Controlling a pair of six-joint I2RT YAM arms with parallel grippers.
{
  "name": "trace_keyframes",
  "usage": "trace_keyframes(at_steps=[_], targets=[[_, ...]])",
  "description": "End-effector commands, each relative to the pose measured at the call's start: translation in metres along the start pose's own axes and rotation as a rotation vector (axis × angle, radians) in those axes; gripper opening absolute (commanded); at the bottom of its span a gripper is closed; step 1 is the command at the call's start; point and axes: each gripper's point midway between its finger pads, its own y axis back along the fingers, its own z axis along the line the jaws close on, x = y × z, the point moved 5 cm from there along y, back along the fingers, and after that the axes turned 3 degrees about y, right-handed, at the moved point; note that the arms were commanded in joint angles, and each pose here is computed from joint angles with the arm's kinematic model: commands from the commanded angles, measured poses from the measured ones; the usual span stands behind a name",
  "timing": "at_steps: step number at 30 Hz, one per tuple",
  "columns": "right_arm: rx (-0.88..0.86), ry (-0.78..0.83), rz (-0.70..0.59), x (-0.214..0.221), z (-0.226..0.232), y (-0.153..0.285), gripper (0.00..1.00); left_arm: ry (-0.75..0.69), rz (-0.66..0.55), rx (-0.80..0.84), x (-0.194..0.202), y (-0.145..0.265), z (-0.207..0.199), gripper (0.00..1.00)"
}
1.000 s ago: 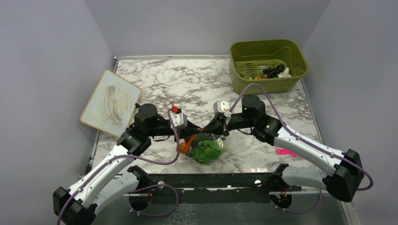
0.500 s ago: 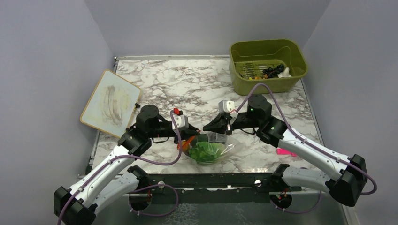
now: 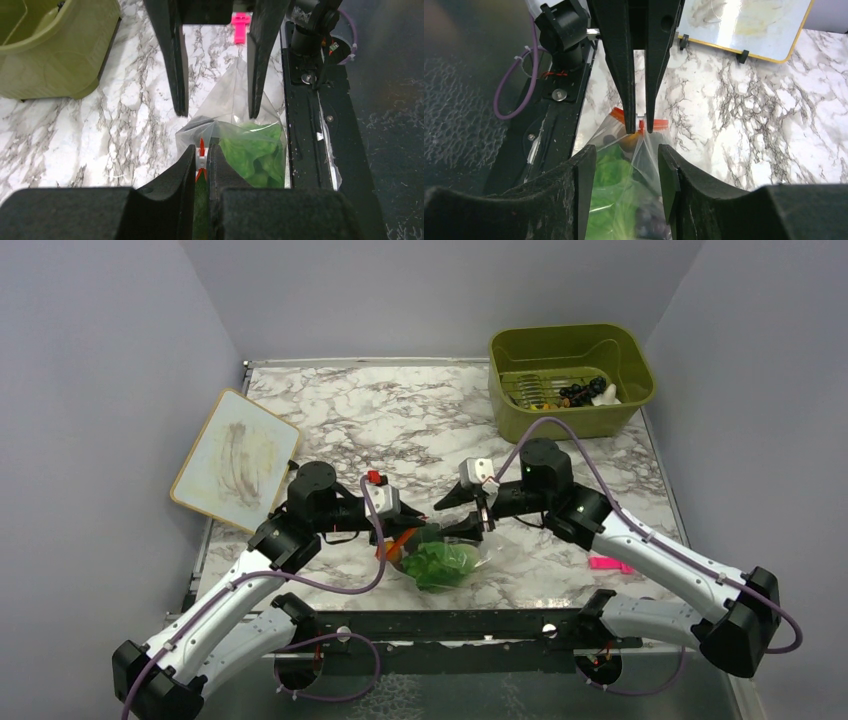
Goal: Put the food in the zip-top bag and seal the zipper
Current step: Zip the zipper food storage bag at the center of the board.
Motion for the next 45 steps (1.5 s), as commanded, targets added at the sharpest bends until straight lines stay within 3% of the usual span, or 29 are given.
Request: trace_keyframes(at_steps=[1,9,11,13,14,20,25,45], targets=[[-0.056,-0.022,0.002,-0.002,-0.002,-0.011,0.50,-0.100,-0.088,0.041,-0.038,0.002,-0.001,0.00],[-0.017,-0.045,0.036,0.006,-0.019,-0.031,0.52,-0.119,-0.114,0.067,-0.052,0.003,-0.003,0.00],[-0.018,-0.043,0.018,0.004,-0.022,-0.035,0.38,-0.117,-0.114,0.070,-0.053,0.003,-0.003,0.00],[-0.012,-0.030,-0.014,-0.002,-0.023,-0.037,0.05,-0.107,-0.109,0.066,-0.051,0.003,-0.003,0.00],[0.002,-0.010,-0.042,-0.007,-0.025,-0.037,0.01,-0.096,-0.105,0.060,-0.048,0.003,-0.003,0.00],[0.072,0.044,-0.133,-0.024,-0.021,-0.023,0.01,-0.060,-0.045,-0.016,-0.027,0.009,-0.002,0.00],[0.026,0.062,-0.159,-0.026,-0.010,-0.018,0.01,-0.058,-0.009,-0.069,-0.018,0.012,0.002,0.00],[0.102,0.120,-0.229,-0.055,-0.003,0.005,0.01,-0.028,0.030,-0.055,-0.002,0.010,0.001,0.00]])
